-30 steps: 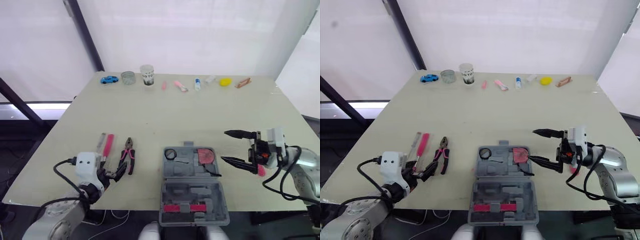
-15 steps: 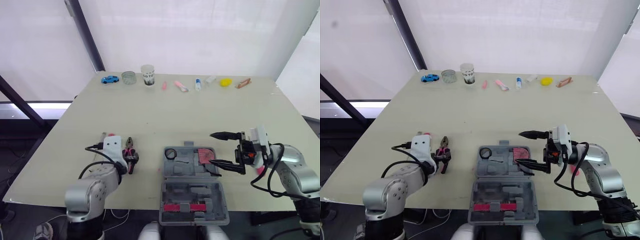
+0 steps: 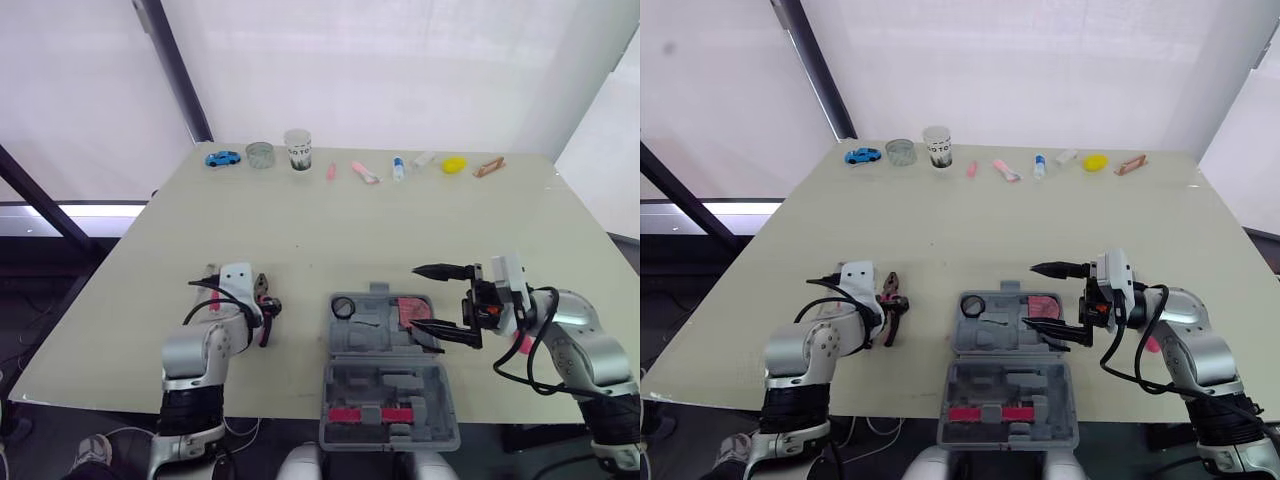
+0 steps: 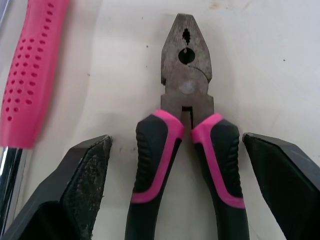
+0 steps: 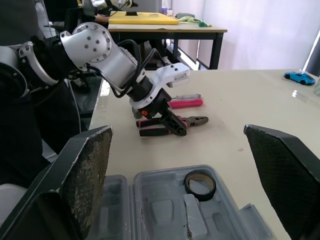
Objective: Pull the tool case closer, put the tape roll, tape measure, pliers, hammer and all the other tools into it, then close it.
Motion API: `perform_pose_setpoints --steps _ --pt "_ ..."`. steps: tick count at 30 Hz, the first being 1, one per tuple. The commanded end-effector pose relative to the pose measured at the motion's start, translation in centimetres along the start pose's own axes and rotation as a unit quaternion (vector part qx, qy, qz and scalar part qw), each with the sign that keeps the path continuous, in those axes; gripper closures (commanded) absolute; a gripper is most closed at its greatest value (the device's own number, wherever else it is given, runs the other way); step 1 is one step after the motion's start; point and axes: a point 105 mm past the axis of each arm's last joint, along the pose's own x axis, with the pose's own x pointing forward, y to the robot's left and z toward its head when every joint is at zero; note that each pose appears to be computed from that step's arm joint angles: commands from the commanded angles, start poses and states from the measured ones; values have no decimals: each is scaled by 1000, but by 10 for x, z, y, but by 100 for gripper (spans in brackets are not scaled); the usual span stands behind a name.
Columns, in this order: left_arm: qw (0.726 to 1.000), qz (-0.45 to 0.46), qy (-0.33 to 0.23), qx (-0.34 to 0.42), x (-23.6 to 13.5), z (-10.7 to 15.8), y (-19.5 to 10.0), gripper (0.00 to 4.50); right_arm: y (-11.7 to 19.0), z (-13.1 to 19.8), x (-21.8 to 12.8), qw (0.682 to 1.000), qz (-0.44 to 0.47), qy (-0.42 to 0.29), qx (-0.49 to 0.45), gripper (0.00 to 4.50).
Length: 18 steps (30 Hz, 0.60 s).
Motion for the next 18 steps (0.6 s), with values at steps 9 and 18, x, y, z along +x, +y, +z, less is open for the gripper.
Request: perform_pose_setpoints --steps 9,18 --pt "999 -8 34 -5 -5 -17 -5 211 2 11 4 1000 -1 -22 -17 0" --pt "980 -134 -26 145 -34 9 -18 211 -10 20 21 998 -55 -41 -4 0"
